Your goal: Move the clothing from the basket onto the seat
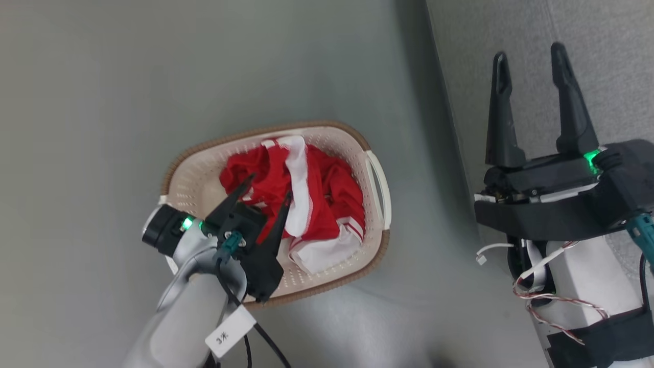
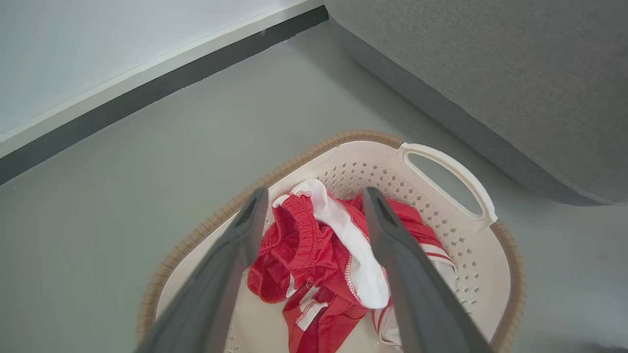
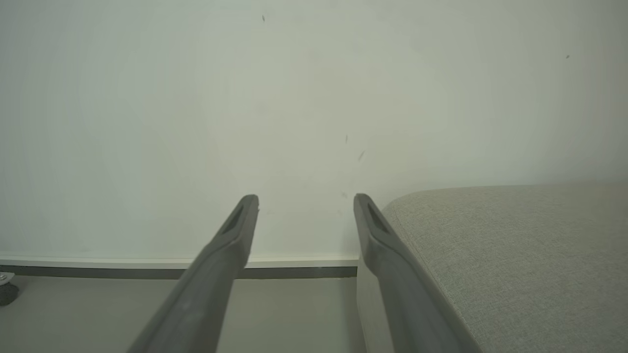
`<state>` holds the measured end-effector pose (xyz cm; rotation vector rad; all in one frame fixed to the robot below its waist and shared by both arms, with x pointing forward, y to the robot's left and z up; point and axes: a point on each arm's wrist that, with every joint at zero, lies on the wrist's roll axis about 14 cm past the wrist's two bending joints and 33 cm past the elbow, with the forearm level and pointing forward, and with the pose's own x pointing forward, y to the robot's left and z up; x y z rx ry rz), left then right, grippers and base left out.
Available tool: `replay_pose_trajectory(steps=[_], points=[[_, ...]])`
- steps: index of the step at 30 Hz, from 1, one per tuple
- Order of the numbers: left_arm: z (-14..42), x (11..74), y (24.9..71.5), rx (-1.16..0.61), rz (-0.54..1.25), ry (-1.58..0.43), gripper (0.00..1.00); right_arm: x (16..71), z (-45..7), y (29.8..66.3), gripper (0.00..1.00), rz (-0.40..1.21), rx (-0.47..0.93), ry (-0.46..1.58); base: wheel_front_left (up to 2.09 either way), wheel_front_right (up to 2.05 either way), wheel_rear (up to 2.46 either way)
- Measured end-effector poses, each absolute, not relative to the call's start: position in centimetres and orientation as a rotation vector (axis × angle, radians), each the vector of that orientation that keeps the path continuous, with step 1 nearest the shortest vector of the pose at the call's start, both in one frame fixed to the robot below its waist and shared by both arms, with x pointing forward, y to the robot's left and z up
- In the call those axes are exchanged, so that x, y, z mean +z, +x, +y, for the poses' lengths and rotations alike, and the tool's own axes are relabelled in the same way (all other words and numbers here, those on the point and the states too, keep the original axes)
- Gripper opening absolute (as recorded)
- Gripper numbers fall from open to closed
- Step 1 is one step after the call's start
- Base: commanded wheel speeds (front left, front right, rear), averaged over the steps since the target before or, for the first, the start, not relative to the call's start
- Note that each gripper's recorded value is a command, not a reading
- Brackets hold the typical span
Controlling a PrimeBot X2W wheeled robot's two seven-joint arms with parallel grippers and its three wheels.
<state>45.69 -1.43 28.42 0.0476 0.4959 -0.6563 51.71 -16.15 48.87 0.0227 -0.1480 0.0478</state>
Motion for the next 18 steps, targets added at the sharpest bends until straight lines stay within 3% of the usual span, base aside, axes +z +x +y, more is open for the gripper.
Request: replay_pose_trajectory(steps=[18], points=[[-2.0,16.4,47.7,-0.665,0.688,0.056,1.0,41.4,-18.3,55.3,1.0,-0.052,0.001,-0.02,0.0,0.0,0.0]])
